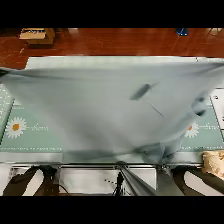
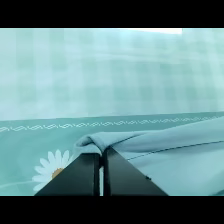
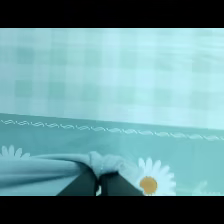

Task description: Fold the shirts.

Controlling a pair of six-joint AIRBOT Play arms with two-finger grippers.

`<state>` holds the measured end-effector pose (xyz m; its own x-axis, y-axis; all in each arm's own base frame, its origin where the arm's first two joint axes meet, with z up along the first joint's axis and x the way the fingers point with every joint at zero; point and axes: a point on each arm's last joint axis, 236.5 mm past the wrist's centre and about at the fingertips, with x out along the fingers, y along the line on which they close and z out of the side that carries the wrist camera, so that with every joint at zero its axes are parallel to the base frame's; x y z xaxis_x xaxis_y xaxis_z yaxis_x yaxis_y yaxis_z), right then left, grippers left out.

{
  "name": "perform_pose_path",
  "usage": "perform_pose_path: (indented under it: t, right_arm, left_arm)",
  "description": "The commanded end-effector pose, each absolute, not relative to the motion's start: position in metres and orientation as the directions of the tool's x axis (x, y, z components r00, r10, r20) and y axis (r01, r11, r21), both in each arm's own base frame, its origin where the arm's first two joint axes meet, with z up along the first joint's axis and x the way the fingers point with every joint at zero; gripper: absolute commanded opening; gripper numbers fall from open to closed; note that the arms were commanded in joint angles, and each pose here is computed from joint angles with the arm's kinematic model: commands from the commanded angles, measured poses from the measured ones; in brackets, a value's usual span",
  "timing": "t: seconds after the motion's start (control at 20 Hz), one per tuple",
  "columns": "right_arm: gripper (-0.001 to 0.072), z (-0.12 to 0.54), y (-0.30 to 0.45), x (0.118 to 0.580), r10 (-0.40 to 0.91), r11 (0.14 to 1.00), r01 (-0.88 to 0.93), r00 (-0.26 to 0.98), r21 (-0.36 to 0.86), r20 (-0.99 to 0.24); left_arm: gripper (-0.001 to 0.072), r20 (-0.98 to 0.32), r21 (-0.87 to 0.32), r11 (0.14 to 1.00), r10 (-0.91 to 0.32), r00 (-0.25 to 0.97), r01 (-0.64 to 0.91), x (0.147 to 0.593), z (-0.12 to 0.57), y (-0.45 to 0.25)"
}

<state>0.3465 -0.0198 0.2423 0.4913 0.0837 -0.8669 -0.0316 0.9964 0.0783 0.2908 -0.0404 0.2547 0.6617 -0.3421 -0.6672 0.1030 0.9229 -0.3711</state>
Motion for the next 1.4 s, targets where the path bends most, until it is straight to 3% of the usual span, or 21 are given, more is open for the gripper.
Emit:
perform_pose_path:
  t: [0.0, 0.15, 0.3, 0.7, 1.0, 1.25, 1.35]
  right_arm:
    - [0.0021, 0.175, 0.002, 0.435, 0.132, 0.99, -0.095, 0.457, 0.1, -0.879]
    - [0.0021, 0.146, 0.021, 0.506, 0.147, 0.989, -0.103, 0.562, 0.107, -0.814]
    - [0.0021, 0.116, 0.034, 0.548, 0.162, 0.987, -0.103, 0.606, 0.126, -0.779]
    - [0.0021, 0.024, 0.03, 0.587, 0.146, 0.988, -0.039, 0.555, 0.149, -0.819]
    - [0.0021, -0.008, 0.015, 0.576, 0.097, 0.995, -0.017, 0.477, 0.101, -0.874]
    - [0.0021, -0.013, -0.016, 0.525, 0.047, 0.998, 0.021, 0.289, 0.055, -0.956]
    - [0.0021, -0.017, -0.016, 0.51, 0.05, 0.998, 0.021, 0.223, 0.056, -0.973]
  left_arm:
    - [0.0024, -0.693, -0.44, 0.897, -0.363, 0.623, 0.034, 0.359, 0.186, -0.022]
    - [0.0024, -0.709, -0.461, 0.888, -0.362, 0.605, -0.009, 0.411, 0.14, -0.011]
    - [0.0024, -0.737, -0.482, 0.876, -0.394, 0.549, -0.018, 0.444, 0.087, -0.023]
    - [0.0024, -0.74, -0.442, 0.893, -0.314, 0.595, -0.079, 0.503, 0.014, -0.008]
    - [0.0024, -0.805, -0.457, 0.886, -0.378, 0.457, -0.073, 0.482, -0.023, -0.028]
    - [0.0023, -0.841, -0.531, 0.847, -0.52, 0.146, -0.04, 0.407, -0.027, -0.062]
    - [0.0023, -0.841, -0.539, 0.841, -0.535, 0.087, -0.048, 0.393, -0.028, -0.066]
